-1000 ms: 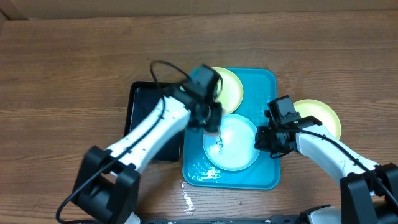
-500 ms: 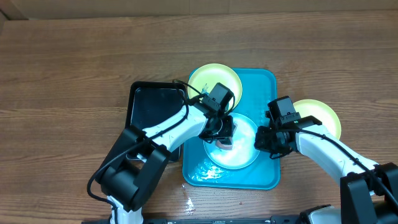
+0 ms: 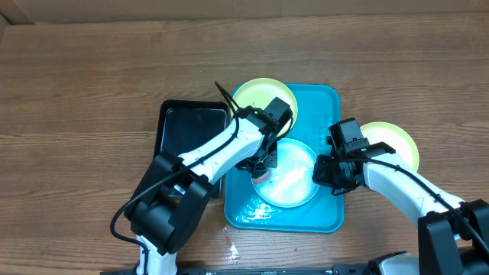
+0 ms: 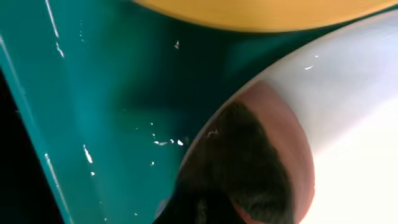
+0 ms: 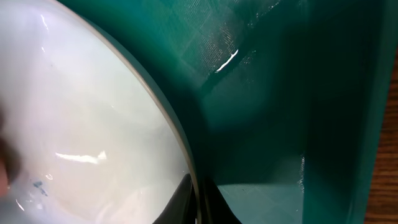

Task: Clean dirty plates on tray and stack at the side
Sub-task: 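Scrub the white plate with the sponge while the right gripper holds its rim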

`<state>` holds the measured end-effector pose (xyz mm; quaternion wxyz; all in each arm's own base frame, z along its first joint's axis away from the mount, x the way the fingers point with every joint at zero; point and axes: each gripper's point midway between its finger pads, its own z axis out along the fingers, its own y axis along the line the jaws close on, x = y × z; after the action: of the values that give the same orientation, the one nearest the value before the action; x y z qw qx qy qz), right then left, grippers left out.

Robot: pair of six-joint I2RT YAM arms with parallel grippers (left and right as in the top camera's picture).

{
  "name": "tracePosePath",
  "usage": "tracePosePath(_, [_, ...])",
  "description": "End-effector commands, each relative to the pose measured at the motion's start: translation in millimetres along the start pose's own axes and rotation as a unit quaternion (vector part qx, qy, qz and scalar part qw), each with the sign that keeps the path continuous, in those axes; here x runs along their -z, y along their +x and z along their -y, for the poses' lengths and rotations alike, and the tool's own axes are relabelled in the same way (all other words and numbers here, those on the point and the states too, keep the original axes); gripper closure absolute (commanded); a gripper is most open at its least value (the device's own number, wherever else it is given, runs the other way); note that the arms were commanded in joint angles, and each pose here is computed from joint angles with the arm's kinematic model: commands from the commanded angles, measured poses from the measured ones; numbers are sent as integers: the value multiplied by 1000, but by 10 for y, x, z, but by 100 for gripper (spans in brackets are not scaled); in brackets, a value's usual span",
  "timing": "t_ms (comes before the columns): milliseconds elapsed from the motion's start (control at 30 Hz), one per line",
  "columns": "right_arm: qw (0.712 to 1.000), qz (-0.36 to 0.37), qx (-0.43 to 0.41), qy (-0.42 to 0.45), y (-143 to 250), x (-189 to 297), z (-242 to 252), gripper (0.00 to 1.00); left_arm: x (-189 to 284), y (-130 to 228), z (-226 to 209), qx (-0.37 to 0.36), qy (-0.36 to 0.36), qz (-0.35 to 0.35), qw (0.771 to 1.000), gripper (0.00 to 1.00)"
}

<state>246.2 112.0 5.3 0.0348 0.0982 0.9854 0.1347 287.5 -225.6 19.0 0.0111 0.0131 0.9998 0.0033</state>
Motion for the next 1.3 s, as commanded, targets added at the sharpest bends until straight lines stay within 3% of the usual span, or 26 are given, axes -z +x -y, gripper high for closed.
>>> tracePosePath(0, [999,-9,-10,31,54,-77,135,96,-63,-132,-143,-16,-45,24,999,96])
tracePosePath(100, [999,-9,-10,31,54,-77,135,96,-101,15,225,-47,52,-18,997,96])
tracePosePath(167, [999,-9,-10,31,54,-77,135,96,-101,173,548,-78,139,-52,986,96])
tracePosePath(233, [999,-9,-10,31,54,-77,135,96,-100,296,731,-93,181,-73,976,96])
tracePosePath(433, [999,-9,-10,31,55,-77,136,96,-44,558,982,-125,222,-105,961,96])
tracePosePath(567, [999,-9,-10,31,55,-77,136,96,-93,616,845,-118,183,-115,969,96])
tracePosePath(700, [999,-9,-10,31,55,-77,136,96,-193,543,448,-65,82,-104,989,96])
tracePosePath(900, [999,-9,-10,31,55,-77,136,96,-204,386,-12,-15,-17,-79,997,96])
tracePosePath(1133, [999,-11,-10,31,64,-77,140,96,-84,34,-247,11,-75,-14,997,96])
tracePosePath(1267, [999,-12,-11,32,69,-77,143,96,-50,-125,-265,22,-72,9,997,96])
